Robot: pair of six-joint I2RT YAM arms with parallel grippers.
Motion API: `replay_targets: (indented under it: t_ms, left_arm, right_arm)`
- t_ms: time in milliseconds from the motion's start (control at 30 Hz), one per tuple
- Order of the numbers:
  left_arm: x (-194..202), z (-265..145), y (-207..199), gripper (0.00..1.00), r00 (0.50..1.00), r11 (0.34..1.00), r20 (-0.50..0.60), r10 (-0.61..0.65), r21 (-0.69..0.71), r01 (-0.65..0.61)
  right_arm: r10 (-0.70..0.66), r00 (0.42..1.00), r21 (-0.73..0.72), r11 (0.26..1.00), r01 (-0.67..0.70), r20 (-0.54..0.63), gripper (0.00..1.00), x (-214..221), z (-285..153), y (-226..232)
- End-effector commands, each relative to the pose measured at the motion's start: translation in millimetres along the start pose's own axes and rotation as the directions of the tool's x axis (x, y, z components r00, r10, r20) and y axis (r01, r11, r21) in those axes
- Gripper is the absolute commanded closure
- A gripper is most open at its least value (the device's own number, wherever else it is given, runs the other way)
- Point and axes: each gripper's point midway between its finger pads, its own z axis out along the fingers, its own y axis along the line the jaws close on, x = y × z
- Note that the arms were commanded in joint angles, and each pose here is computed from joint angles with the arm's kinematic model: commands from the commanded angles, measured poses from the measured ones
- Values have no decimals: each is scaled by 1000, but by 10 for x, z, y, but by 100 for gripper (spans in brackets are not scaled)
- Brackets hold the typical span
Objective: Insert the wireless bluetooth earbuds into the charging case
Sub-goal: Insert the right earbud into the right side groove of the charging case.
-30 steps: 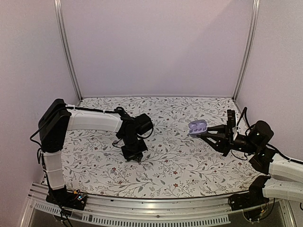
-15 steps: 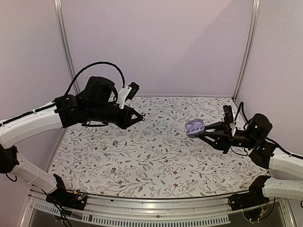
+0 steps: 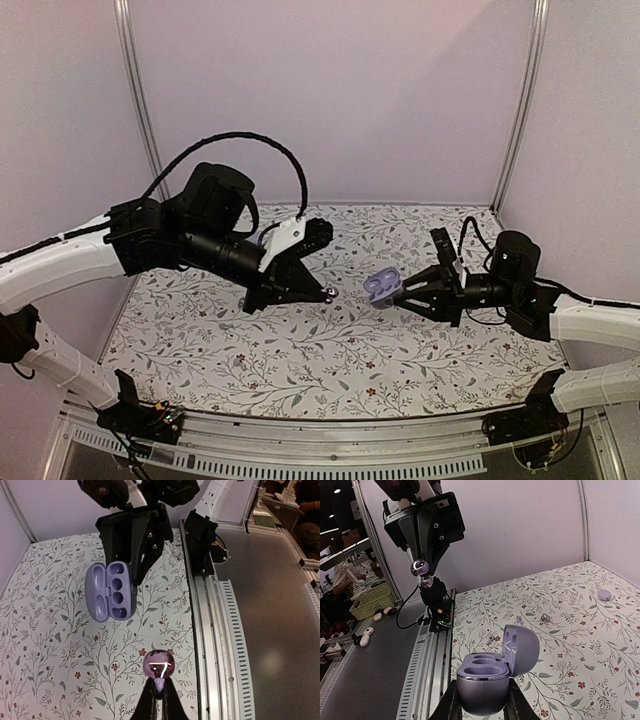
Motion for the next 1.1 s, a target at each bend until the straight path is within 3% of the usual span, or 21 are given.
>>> replay_targets:
  t_ms: [0,367,733,1067]
  left_arm:
    - [-146,74,-289,100,996,989,-12,84,124,-81]
    - [-27,537,-143,100,978,996,-207,22,88,-4]
    - [76,610,-22,100,964,1000,-266,7,29,1]
    - [-13,701,22,100,969,1000,-248,-6,16,10]
  right_arm:
    - [-54,998,-40,998,54,-13,100,5,115,57]
    - [-125,992,-88,988,124,-8,100,28,330,177]
    - [-188,982,-137,973,186,-4,100,68,394,299]
    - [-183,983,-123,976,179,-22,100,94,427,265]
